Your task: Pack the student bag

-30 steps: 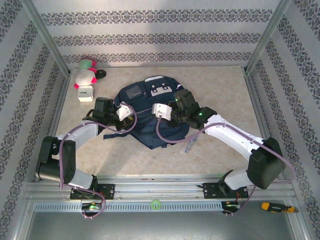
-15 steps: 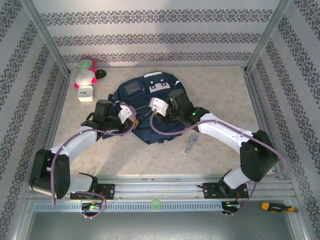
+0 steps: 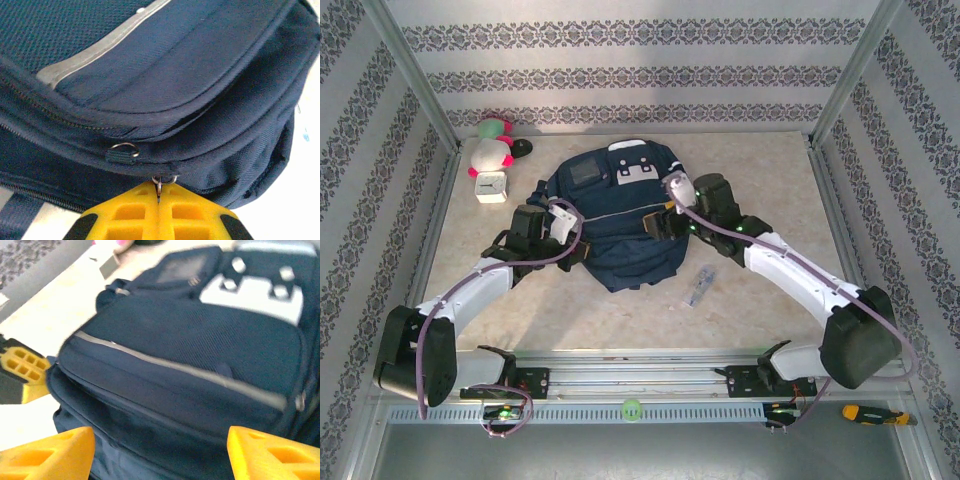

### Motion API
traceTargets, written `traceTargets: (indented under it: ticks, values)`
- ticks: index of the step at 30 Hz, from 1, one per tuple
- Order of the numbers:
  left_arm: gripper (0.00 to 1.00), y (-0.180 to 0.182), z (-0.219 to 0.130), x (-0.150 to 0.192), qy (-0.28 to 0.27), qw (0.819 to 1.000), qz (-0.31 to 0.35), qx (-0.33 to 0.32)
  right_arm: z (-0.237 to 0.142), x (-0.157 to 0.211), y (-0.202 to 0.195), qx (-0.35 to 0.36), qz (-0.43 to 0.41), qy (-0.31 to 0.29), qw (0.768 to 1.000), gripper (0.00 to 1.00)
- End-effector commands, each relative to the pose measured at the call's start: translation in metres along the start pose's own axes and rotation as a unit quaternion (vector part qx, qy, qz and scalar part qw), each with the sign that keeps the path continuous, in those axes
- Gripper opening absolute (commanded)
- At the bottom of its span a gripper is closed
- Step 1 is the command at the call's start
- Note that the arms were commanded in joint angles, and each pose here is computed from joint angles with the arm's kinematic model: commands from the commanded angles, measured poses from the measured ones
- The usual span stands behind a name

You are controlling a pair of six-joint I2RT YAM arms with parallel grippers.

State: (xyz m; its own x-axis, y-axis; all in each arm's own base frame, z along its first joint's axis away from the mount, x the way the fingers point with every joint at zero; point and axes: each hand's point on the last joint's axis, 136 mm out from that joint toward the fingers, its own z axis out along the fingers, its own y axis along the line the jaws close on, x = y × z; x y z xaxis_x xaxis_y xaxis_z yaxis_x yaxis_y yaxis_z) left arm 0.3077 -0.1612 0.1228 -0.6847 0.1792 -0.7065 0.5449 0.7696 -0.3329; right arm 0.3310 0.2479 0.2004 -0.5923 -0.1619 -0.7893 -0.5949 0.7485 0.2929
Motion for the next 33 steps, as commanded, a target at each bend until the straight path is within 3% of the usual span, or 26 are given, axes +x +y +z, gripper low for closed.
traceTargets:
  ticks: [1, 10, 21, 23, 26, 28, 33]
  values:
    - [0.0, 0.001, 0.0, 0.013, 0.031, 0.998, -0.058, -0.019, 0.016, 0.052, -0.013, 0.017, 0.15, 0.05, 0.987, 0.68]
    - [0.0, -0.053, 0.008, 0.017, 0.039, 0.997, -0.022, 0.066, 0.048, 0.075, -0.01, 0.023, 0.198, 0.052, 0.979, 0.55]
    - [0.0, -0.122, 0.027, -0.009, 0.0, 0.988, -0.026, 0.151, 0.065, 0.065, 0.005, 0.008, 0.204, 0.026, 0.978, 0.49]
    - [0.08, -0.128, 0.029, -0.018, -0.013, 0.987, -0.033, 0.159, 0.06, 0.062, 0.004, 0.011, 0.201, 0.021, 0.979, 0.5]
    - [0.39, -0.125, 0.025, -0.024, -0.019, 0.989, -0.027, 0.142, 0.043, 0.055, 0.002, 0.01, 0.188, 0.013, 0.982, 0.56]
    - [0.5, -0.118, 0.016, -0.022, -0.012, 0.993, 0.01, 0.116, 0.026, 0.048, 0.003, 0.005, 0.171, 0.004, 0.985, 0.57]
    - [0.62, -0.1, -0.022, -0.022, -0.018, 0.99, 0.108, 0.091, -0.012, 0.037, 0.014, -0.026, 0.122, -0.007, 0.992, 0.58]
